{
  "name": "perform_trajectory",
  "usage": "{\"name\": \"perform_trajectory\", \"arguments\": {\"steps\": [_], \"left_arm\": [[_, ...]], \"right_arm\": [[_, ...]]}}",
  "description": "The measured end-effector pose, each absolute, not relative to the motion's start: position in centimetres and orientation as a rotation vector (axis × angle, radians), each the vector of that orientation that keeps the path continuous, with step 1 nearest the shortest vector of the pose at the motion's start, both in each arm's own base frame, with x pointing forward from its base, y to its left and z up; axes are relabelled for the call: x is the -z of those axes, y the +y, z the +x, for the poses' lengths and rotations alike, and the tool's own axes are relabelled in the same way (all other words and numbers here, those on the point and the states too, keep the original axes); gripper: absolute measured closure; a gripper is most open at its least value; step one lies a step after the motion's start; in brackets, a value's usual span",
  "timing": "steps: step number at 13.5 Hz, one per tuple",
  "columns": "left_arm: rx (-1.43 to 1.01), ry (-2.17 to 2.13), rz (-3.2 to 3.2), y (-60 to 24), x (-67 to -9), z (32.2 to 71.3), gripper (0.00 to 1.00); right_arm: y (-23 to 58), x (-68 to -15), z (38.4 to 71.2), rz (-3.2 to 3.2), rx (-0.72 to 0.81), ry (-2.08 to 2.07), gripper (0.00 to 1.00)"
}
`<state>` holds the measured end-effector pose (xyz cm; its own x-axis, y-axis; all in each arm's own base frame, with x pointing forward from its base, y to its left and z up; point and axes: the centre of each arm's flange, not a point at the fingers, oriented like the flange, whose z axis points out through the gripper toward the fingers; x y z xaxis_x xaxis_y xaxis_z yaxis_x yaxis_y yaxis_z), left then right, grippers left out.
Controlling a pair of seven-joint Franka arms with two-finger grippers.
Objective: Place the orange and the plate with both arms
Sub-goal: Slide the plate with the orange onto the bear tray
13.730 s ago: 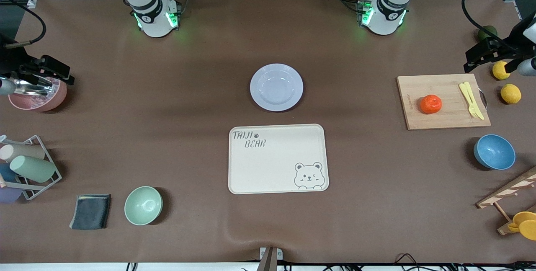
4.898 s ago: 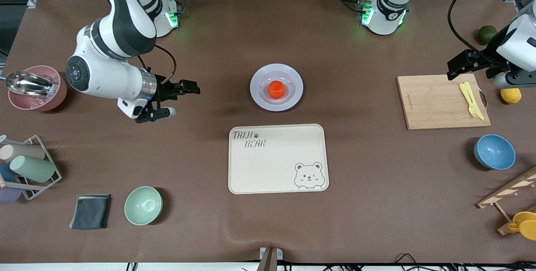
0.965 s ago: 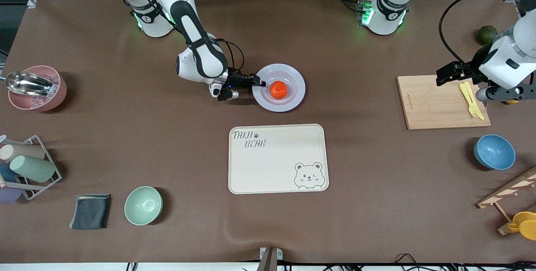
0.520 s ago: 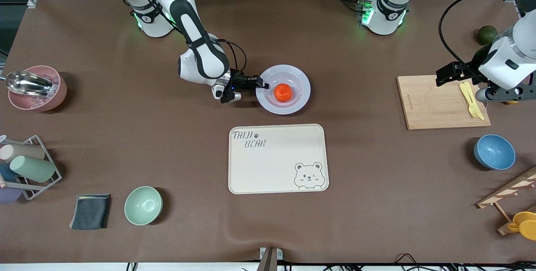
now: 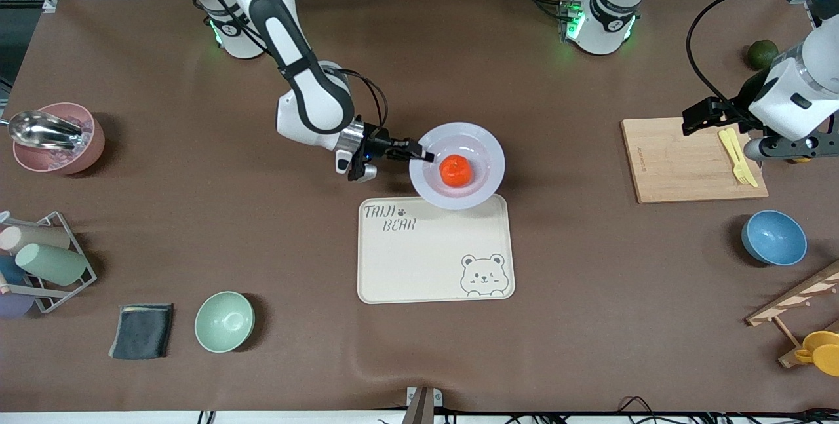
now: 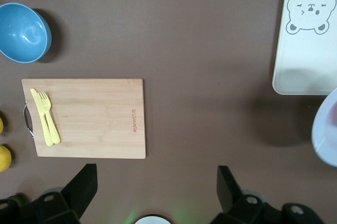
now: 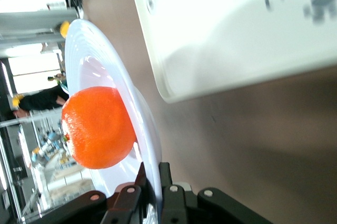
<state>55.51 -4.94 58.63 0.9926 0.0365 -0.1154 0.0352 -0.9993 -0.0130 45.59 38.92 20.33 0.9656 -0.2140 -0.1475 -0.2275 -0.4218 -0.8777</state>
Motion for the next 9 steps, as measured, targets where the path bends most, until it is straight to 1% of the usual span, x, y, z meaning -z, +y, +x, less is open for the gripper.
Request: {"name": "perform_trajectory", "arguments": {"steps": [2,5,9], "left_arm": [[-0.184,-0.056,-3.125,-4.9,-58.5,55.6,0.0],[-0.182,-0.055,-3.125,-5.0,-58.3,55.7,0.0],[-0.18,-0.053,-3.126,-5.1,-58.3,55.8,0.0]], "right_arm": [[39.0,-20.9,47.7,-2.03,0.028,0.377,0.89],[39.9,-20.2,49.8,-2.043,0.062,0.423,0.89],[37.6,-19.0,52.8,-2.053,0.115,0.486,0.89]]}}
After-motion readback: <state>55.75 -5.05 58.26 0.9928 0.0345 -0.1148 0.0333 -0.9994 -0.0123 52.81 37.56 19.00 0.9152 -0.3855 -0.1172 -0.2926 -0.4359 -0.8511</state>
